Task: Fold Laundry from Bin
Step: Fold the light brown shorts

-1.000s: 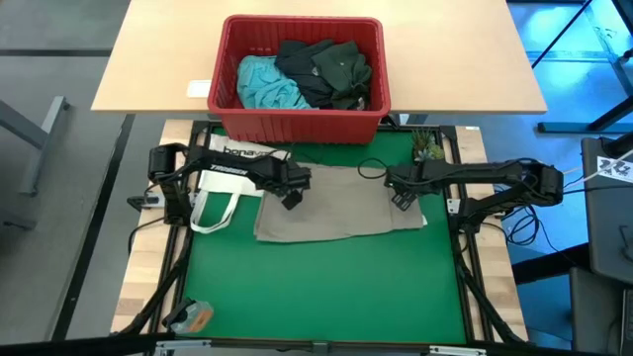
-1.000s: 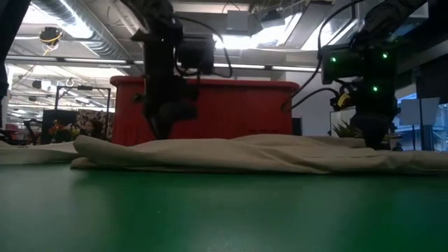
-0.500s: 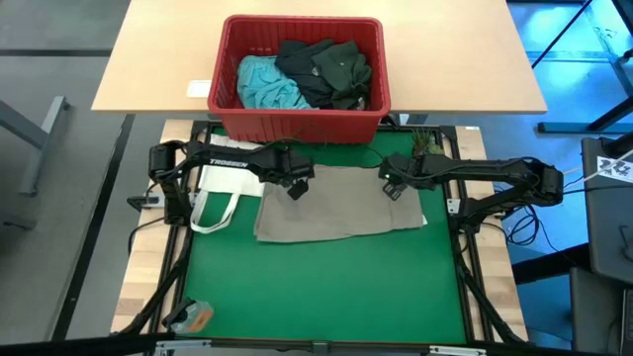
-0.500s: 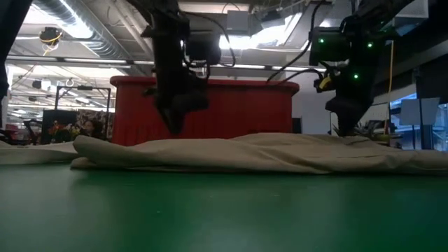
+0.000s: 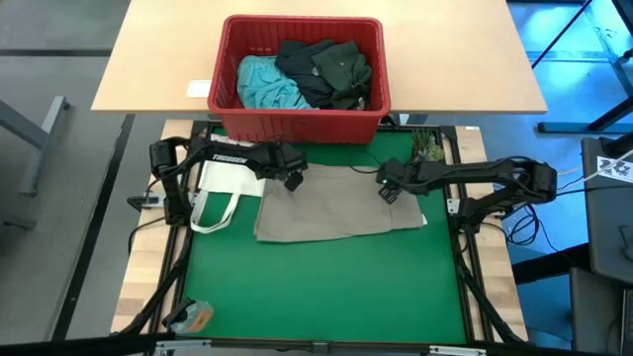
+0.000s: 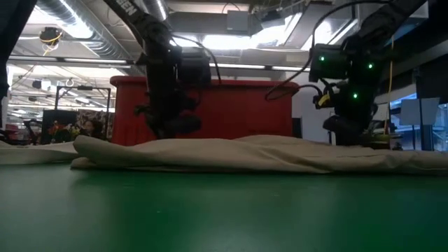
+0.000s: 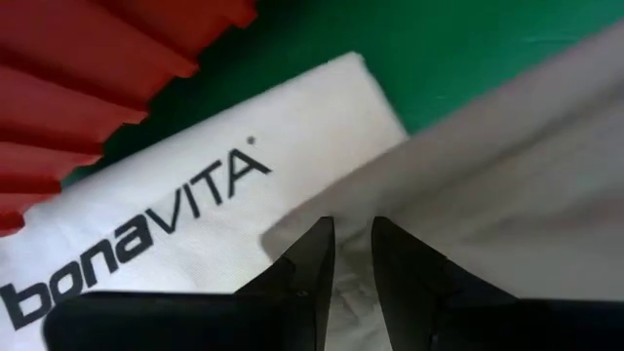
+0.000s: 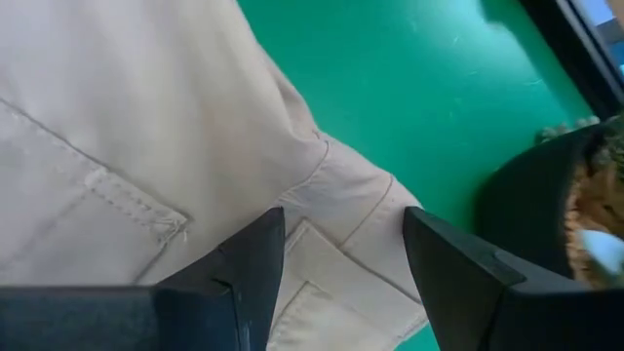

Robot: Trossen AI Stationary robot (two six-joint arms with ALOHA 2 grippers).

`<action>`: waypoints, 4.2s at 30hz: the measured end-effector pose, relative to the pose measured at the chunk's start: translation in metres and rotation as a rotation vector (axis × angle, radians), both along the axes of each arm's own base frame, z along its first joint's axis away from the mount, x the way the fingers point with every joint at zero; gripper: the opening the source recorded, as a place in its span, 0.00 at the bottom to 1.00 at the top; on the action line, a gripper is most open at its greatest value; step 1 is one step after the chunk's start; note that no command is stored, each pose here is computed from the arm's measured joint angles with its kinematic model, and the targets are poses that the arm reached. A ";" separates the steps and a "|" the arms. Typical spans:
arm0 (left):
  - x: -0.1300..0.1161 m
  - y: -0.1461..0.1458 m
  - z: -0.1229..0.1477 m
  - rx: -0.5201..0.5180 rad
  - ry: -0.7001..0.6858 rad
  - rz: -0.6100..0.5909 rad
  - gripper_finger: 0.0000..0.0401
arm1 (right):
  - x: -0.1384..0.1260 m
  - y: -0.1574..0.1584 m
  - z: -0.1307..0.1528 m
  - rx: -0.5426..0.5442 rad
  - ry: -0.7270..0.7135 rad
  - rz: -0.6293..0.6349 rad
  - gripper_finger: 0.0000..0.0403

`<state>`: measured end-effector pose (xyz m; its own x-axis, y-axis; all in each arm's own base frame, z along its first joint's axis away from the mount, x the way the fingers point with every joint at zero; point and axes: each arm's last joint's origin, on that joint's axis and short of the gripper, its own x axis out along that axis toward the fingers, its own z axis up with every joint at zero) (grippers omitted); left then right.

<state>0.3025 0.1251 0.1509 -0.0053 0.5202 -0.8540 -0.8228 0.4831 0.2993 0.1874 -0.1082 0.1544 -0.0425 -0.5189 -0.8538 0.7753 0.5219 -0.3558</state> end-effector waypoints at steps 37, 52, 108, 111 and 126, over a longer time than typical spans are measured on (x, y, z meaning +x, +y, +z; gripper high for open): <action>0.002 -0.082 0.066 -0.098 -0.249 -0.278 0.17 | 0.011 0.030 0.045 0.089 -0.053 0.175 0.52; 0.006 -0.161 0.049 -0.173 -0.262 -0.299 0.17 | 0.011 0.096 0.034 0.137 -0.027 0.252 0.52; 0.031 -0.261 0.018 -0.616 -0.474 -0.566 0.17 | 0.004 0.105 0.014 -0.084 0.007 0.334 0.52; 0.028 -0.251 0.031 -0.555 -0.485 -0.556 0.17 | 0.014 0.106 0.026 -0.084 -0.058 0.333 0.52; 0.005 -0.174 0.042 -0.199 -0.213 -0.317 0.17 | 0.021 0.113 0.012 0.160 -0.221 0.358 0.52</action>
